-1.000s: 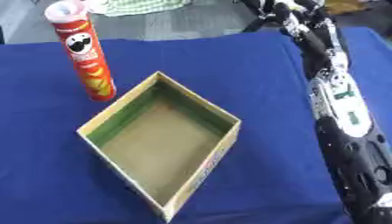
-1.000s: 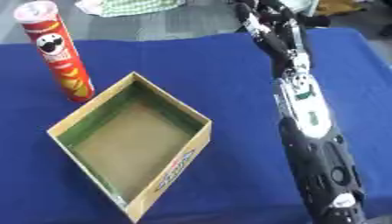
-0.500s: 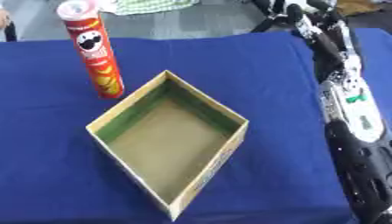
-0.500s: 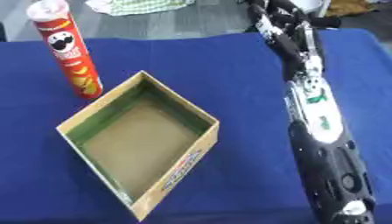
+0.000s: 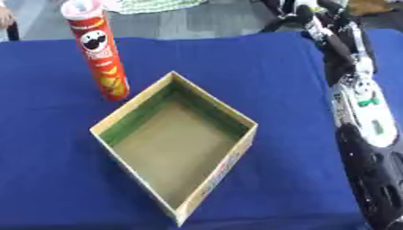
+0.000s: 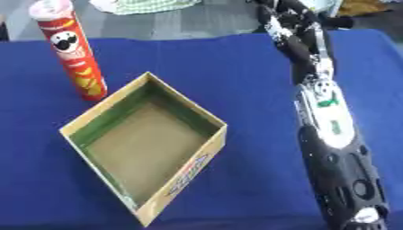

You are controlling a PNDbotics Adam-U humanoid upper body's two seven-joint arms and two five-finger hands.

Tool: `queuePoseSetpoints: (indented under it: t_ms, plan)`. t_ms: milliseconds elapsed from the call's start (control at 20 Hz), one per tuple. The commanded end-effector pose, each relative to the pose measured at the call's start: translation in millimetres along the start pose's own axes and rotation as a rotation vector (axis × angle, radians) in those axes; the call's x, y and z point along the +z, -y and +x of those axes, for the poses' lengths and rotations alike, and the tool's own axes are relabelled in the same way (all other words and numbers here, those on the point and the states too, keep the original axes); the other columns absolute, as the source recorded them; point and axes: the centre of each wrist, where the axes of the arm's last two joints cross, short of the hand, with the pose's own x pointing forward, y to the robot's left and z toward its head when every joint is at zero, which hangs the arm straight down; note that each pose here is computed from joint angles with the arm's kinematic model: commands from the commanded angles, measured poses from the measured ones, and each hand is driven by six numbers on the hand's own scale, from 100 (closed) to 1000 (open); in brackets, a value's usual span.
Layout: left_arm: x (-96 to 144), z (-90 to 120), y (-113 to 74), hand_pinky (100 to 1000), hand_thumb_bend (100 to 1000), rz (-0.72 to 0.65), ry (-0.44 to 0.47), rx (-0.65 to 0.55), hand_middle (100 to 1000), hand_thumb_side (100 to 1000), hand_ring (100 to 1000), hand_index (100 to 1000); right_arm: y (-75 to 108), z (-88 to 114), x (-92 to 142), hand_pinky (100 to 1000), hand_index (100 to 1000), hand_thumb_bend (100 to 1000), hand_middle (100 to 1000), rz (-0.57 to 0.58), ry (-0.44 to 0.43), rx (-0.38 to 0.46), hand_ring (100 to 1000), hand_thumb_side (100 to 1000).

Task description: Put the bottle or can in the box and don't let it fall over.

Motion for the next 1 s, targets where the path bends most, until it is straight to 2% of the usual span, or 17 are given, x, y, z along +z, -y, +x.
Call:
queuePoseSetpoints:
  t_ms: [50, 550, 1000]
  plan:
    - [-10, 11, -12.3, 1000, 938, -0.02, 0.02, -0.06, 689, 915, 862, 922, -3.0, 9, -5, 756, 802, 651, 1000, 0.012, 0.032, 0.003, 955, 348]
    - [-36, 7, 3.4, 1000, 928, -0.107, 0.021, -0.04, 682, 925, 858, 921, -5.9, 8, -5, 756, 803, 651, 1000, 0.023, 0.028, -0.004, 955, 344]
    - [-63, 12, 33.7, 1000, 914, -0.158, 0.031, -0.024, 685, 914, 861, 916, -8.5, 7, -4, 756, 803, 650, 1000, 0.035, 0.022, -0.011, 955, 342]
